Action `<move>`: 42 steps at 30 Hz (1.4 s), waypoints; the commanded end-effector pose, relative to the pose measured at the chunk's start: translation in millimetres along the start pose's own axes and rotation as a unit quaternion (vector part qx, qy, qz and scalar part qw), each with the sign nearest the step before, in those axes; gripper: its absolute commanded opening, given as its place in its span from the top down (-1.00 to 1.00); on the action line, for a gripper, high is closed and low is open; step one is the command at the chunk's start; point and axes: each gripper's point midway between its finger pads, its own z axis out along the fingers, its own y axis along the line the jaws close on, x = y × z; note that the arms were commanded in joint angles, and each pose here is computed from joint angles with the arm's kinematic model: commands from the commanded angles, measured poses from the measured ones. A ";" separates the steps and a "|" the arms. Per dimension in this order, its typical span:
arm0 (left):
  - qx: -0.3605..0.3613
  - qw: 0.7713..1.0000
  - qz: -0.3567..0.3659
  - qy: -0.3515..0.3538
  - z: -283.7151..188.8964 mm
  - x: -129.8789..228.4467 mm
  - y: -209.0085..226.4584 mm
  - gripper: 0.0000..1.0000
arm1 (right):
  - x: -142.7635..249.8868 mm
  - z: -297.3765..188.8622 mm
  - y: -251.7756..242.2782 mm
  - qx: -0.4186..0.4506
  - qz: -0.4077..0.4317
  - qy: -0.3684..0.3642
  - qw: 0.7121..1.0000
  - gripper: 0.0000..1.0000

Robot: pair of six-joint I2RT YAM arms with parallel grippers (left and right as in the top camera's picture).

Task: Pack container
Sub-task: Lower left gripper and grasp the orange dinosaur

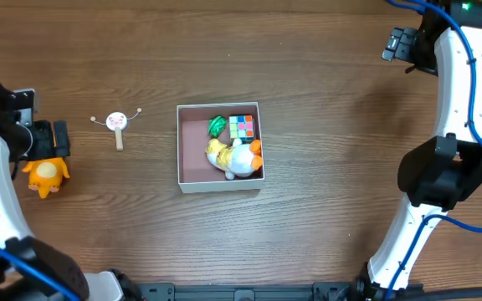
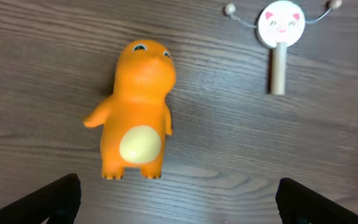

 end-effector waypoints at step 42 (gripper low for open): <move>-0.007 0.984 -0.007 0.176 132.4 35.5 23.4 -0.99 | -3.6 -10.5 -4.0 0.004 0.007 -0.014 1.000 -1.00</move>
